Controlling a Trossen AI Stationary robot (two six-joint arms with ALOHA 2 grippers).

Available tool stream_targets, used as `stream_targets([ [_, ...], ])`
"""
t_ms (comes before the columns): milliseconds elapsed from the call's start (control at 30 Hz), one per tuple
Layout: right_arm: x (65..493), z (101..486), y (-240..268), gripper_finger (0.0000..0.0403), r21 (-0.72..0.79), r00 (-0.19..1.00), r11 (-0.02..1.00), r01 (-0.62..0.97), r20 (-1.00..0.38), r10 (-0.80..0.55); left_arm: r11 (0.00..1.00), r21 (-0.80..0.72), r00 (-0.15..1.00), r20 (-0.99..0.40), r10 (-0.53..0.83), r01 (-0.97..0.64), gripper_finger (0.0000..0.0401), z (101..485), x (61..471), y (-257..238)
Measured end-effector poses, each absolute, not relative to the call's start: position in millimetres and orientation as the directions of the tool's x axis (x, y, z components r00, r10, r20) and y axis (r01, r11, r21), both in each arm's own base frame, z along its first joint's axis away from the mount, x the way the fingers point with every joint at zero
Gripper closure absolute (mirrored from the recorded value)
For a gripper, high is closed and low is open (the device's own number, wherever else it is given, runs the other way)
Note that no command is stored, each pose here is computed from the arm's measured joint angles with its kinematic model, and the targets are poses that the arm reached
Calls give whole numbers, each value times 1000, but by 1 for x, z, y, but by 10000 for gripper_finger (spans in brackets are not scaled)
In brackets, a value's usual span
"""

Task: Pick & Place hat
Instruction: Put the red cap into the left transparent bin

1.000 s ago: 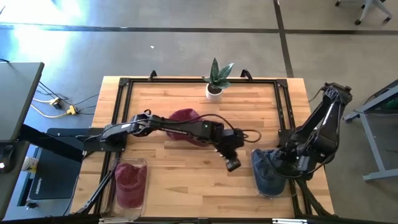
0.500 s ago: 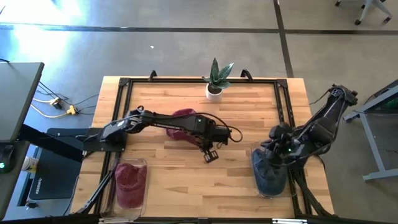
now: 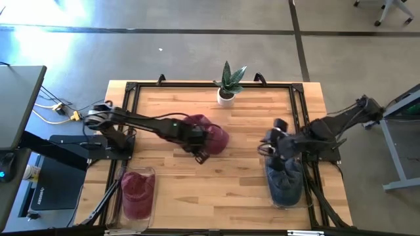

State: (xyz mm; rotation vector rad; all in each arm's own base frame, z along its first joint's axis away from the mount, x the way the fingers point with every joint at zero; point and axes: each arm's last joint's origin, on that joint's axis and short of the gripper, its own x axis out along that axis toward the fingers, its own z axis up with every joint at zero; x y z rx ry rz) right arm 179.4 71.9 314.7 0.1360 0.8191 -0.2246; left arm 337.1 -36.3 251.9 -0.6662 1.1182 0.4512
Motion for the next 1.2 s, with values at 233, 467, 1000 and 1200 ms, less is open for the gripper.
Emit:
stream_targets([
  [233,245,291,46,195,-205,663,979,-19,-735,-141,473,-284,357,-932,70,-834,401,247,290,-29],
  [467,300,232,32,119,-433,558,829,-355,-809,-184,504,-341,395,-919,1,-793,401,241,266,-42],
  [1000,360,140,17,148,-638,529,638,-431,-751,-394,549,-162,231,-971,59,-820,401,193,221,-53],
  [1200,372,147,15,208,-664,638,672,-329,-681,-361,574,-144,223,-972,69,-806,401,191,220,-52],
])
